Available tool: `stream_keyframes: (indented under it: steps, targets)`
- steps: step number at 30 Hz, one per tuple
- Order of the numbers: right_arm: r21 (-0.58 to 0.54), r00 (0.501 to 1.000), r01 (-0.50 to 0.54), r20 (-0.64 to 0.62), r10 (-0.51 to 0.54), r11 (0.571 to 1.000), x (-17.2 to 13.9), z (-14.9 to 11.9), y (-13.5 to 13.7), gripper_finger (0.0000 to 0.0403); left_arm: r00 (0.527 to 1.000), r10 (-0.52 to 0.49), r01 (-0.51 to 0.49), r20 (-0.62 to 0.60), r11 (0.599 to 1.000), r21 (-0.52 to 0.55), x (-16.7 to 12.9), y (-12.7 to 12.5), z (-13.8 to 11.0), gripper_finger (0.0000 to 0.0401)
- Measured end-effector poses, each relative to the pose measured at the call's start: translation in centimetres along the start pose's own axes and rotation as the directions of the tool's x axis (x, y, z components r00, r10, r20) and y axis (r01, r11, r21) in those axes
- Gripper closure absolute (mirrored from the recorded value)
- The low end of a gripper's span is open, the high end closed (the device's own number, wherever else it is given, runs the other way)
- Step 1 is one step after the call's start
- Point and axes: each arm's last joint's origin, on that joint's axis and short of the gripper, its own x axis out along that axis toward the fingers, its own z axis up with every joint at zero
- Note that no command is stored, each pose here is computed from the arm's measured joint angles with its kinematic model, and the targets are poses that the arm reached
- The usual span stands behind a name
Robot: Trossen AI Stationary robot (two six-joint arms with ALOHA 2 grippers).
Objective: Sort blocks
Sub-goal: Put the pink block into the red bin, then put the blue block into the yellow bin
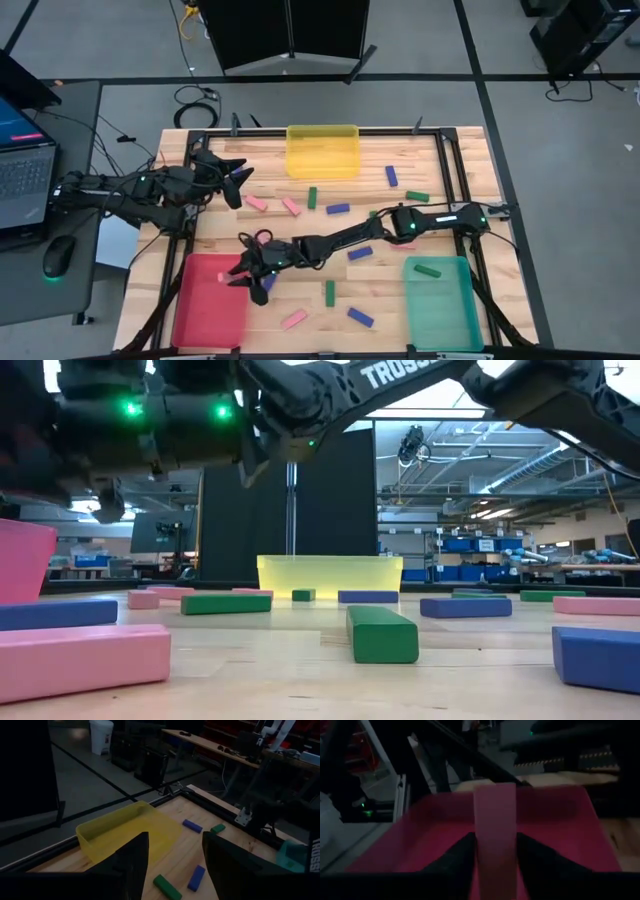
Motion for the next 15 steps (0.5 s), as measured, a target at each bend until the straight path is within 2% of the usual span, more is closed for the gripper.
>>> stream_keyframes:
  steps: [4, 7, 11, 15]
  targets:
    - [0.002, 1.000, 0.006, 0.019, -0.006, 1.000, -0.9, 1.9, -0.8, 0.0132, 1.000, 0.001, -0.001, -0.001, 1.000, 0.001, 0.0, 0.0, 0.0, 0.0208]
    - [-0.006, 0.994, 0.061, 0.096, -0.060, 0.998, -1.9, 2.7, -1.2, 0.0088, 1.000, 0.006, -0.006, 0.000, 1.000, 0.002, 0.0, 0.0, 0.0, 0.0208]
    - [-0.021, 0.977, 0.139, 0.166, -0.133, 0.990, -4.7, 1.9, -1.5, 0.0090, 0.999, 0.040, -0.041, -0.035, 0.999, -0.008, 0.4, 0.2, -0.5, 0.0208]
    - [-0.043, 0.936, 0.261, 0.257, -0.242, 0.964, -10.5, 1.8, -1.2, 0.0123, 0.982, 0.162, -0.164, -0.095, 0.987, -0.006, 1.7, 1.1, -1.1, 0.0208]
